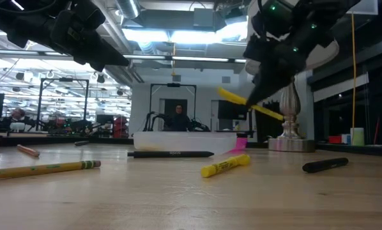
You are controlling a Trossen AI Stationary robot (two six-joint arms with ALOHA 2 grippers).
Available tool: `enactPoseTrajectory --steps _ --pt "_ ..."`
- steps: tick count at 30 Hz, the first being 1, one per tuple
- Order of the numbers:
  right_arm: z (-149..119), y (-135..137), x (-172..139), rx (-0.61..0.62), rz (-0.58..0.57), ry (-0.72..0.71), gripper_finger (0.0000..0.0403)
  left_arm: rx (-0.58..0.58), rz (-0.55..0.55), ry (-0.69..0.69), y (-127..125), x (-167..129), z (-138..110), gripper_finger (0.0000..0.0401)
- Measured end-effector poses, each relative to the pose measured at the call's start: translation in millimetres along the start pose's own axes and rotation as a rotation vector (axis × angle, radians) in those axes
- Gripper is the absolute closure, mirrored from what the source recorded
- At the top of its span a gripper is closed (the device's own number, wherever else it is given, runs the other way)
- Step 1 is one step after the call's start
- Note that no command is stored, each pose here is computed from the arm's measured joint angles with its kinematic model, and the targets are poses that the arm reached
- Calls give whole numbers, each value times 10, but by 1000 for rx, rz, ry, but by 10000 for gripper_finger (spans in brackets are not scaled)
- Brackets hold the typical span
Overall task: Pick & place school supplies into a supply box
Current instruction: Put the yellow pen into the pink supply box
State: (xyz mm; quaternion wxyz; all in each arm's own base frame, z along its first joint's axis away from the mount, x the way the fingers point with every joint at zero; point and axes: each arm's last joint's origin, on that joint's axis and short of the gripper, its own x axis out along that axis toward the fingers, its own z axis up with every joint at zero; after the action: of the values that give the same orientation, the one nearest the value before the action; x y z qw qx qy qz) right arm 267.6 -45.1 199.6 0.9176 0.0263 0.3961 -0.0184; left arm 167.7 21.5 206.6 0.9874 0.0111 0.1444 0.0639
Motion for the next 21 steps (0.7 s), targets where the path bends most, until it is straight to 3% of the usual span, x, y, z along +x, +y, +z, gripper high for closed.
enactPoseTrajectory --steps 9,21 --pt "142 -166 45 -32 56 -187 368 -1 -1 1 0 0 -1 397" --pt "386 71 2 -123 82 -427 368 0 -1 2 0 0 -2 397"
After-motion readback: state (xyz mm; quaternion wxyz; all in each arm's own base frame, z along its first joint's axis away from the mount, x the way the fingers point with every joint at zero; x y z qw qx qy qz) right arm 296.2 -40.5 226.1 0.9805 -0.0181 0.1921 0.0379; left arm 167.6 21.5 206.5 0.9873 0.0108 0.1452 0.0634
